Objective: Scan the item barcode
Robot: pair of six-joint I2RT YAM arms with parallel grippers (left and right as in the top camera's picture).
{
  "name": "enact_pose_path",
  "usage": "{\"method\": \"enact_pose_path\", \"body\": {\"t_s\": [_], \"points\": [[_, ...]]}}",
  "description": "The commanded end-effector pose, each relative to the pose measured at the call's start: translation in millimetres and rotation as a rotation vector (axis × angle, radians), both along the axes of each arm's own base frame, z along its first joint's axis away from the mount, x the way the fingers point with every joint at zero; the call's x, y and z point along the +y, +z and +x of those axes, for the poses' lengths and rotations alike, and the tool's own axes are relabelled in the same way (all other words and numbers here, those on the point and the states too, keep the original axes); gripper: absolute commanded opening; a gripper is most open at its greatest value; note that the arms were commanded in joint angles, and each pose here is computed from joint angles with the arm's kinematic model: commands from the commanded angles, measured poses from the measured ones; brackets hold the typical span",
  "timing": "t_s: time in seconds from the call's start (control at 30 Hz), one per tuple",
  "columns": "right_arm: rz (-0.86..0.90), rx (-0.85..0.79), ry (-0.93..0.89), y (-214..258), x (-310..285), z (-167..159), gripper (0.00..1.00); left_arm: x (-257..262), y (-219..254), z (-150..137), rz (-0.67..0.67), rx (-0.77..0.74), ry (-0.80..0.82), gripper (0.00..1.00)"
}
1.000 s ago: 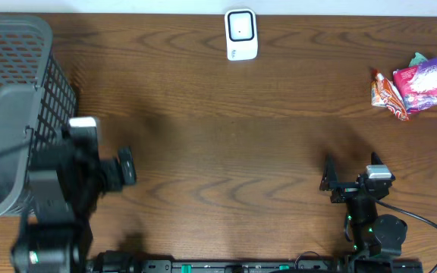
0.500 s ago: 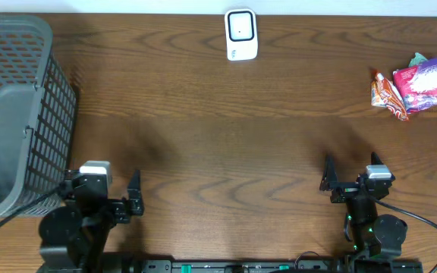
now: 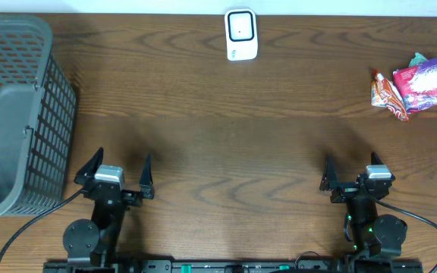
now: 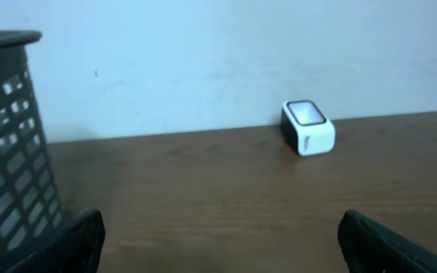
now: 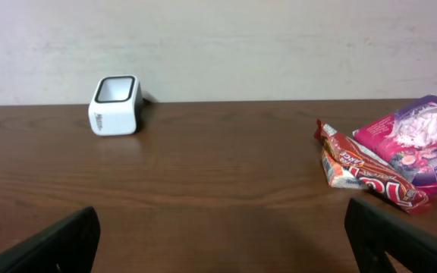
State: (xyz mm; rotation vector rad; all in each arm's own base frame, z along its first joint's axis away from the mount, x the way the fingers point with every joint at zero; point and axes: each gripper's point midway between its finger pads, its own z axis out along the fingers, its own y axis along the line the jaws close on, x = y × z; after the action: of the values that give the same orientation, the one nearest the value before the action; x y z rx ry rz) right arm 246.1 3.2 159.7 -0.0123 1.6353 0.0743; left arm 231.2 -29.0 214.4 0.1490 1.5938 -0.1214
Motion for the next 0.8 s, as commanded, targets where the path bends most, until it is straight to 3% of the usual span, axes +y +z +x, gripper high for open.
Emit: {"method": "enact_pose_path", "body": {"t_s": [0.0,0.77], "points": [[-0.019,-0.002,0.006,-0.2,1.5,-0.3,0.99,-5.4,-1.5,0.9,0.017,-0.05,-0.031,0.98],[-0.019,-0.002,0.006,-0.2,1.5,-0.3,0.99,-12.9,-16.8,9.2,0.02,-0.129,-0.075,0.98]]}}
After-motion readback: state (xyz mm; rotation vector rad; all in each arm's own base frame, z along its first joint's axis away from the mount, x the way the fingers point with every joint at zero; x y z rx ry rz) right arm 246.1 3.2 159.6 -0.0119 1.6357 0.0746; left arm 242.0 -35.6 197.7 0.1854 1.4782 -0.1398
